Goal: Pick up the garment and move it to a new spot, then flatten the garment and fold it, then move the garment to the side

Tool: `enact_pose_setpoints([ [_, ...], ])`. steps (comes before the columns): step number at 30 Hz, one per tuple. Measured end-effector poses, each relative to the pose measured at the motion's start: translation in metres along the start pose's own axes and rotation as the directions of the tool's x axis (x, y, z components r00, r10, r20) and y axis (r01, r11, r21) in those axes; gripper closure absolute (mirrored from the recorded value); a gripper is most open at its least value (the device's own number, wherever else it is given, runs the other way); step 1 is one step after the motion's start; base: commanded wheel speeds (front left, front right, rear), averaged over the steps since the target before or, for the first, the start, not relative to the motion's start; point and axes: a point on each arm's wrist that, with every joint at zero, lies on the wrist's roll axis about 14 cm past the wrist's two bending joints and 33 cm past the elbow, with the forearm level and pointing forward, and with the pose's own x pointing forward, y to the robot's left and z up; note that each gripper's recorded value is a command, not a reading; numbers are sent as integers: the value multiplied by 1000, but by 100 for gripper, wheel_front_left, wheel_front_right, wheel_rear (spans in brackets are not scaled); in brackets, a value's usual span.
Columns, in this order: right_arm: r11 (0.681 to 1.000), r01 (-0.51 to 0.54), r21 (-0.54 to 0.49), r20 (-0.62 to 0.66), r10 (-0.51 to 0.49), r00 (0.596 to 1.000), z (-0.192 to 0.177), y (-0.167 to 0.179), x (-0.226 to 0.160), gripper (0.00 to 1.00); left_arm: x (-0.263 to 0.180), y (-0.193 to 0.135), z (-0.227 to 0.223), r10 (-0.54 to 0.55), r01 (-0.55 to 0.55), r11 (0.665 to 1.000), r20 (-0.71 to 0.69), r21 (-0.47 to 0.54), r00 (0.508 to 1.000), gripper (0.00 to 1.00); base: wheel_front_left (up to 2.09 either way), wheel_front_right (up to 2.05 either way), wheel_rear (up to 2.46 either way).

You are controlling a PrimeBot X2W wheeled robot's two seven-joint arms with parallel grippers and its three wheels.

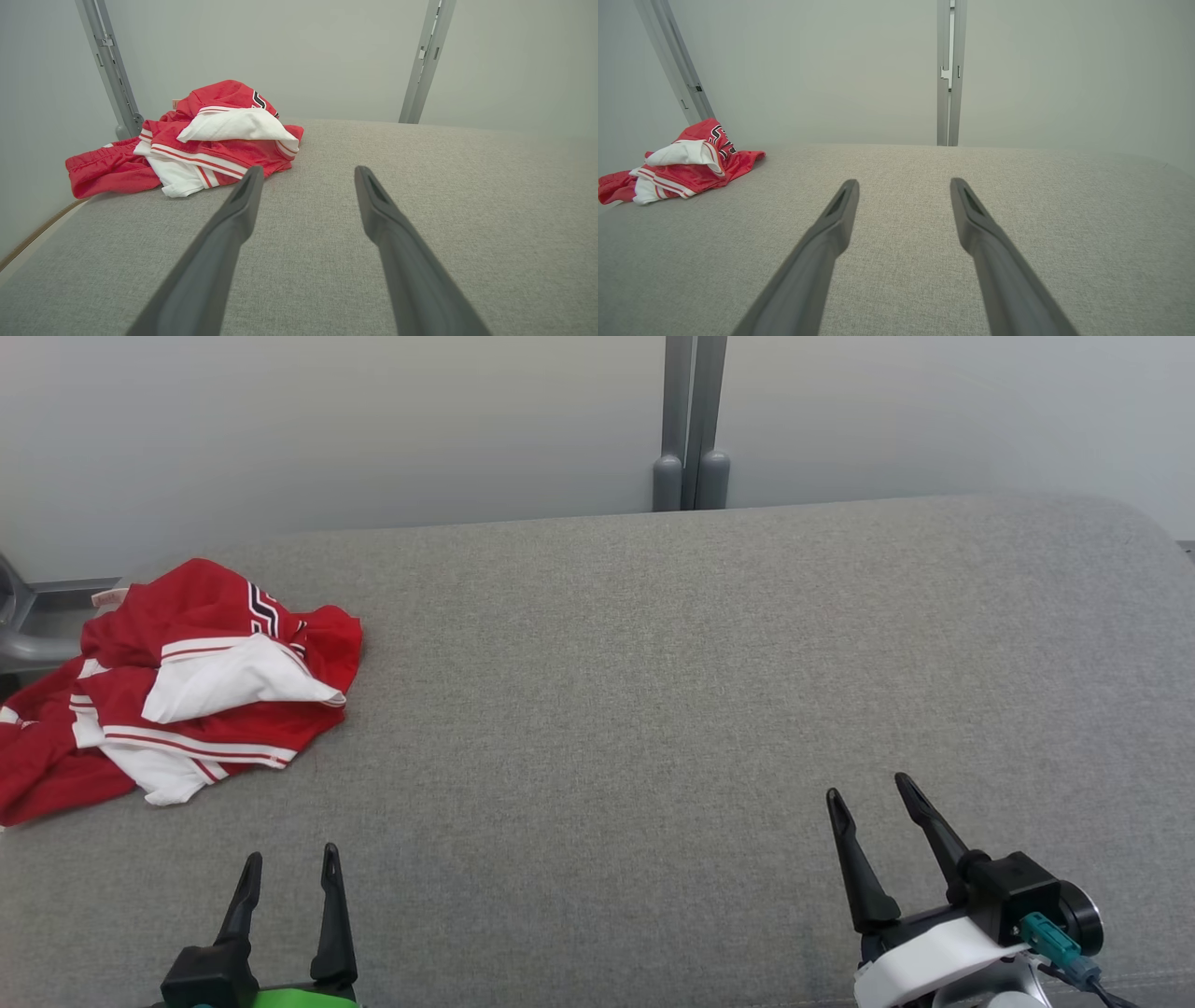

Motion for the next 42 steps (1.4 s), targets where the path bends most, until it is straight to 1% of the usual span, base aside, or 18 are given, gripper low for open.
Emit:
enact_pose_setpoints([
  [10, 1000, 7, 5, -4, -7, 1000, -1, -2, 1, 0, 0, 1, -4, 6, -6, 1000, -13, -21, 1000, 0, 0, 0, 0],
  [32, 1000, 2, 5, 4, -2, 1000, 1, -2, 4, 0, -2, 2, -3, 12, -12, 1000, -11, -20, 1000, 0, 0, 0, 0],
  [37, 1000, -29, 9, 7, 29, 1000, 1, 7, 10, 0, -6, 10, -2, 36, -36, 999, -7, -14, 999, 0, 0, 0, 0],
  [42, 996, -90, 18, 10, 90, 996, 1, 26, 21, 0, -16, 28, 1, 94, -94, 996, 4, -9, 996, 0, 0, 0, 0],
])
